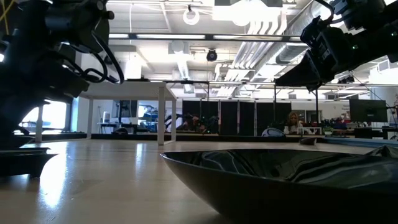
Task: Pick & Place Mini shaped plates
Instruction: Stack the top black leaf shaped plate on top of the stacked black leaf shaped plates on the shelf
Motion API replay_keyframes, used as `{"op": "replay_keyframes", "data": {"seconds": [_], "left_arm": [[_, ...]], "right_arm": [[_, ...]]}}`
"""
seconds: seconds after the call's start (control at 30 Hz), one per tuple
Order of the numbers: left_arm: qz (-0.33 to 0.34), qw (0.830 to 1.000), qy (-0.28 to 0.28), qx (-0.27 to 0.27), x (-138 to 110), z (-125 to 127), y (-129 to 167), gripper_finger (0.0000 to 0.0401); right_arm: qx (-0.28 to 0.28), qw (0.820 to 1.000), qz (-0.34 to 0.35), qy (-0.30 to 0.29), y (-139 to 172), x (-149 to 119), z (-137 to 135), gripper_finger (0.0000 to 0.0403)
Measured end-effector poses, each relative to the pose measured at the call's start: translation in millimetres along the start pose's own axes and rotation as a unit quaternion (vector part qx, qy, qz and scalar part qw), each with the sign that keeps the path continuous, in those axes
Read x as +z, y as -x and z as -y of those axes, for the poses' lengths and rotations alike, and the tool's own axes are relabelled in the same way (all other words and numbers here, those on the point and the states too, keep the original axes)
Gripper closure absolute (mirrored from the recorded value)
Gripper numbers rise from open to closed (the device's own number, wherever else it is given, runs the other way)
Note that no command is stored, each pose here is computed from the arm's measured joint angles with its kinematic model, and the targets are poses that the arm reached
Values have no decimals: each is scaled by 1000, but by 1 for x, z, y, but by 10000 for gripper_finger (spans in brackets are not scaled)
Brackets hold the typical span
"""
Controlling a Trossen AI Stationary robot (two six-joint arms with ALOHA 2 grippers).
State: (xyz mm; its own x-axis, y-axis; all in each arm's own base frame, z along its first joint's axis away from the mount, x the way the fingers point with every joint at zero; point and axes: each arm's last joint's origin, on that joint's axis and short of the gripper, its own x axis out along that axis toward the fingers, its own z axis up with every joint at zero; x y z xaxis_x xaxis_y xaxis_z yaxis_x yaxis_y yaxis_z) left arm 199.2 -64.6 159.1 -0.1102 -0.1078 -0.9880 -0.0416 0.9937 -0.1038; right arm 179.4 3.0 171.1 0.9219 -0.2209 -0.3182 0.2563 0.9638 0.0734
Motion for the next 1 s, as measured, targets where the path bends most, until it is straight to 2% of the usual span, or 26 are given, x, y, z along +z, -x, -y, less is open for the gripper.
{"op": "replay_keyframes", "data": {"seconds": [0.3, 0.5, 0.6, 0.77, 0.93, 1.0], "left_arm": [[-13, 997, 74, 30, -10, -4, 6, 400], [47, 982, 178, 46, -23, -8, 27, 401], [72, 965, 244, 57, -34, -12, 37, 401], [114, 927, 350, 72, -48, -17, 48, 401], [130, 884, 440, 84, -57, -23, 38, 401], [136, 874, 459, 82, -56, -24, 32, 401]], "right_arm": [[0, 1000, 0, 0, 0, 0, 0, 396], [0, 1000, 0, 0, 0, 0, 0, 396], [0, 1000, 1, 0, 0, 0, 0, 396], [1, 1000, 2, -1, 0, 0, 0, 396], [2, 1000, 5, -4, 0, 1, 0, 396], [2, 1000, 5, -4, 0, 1, 0, 396]]}}
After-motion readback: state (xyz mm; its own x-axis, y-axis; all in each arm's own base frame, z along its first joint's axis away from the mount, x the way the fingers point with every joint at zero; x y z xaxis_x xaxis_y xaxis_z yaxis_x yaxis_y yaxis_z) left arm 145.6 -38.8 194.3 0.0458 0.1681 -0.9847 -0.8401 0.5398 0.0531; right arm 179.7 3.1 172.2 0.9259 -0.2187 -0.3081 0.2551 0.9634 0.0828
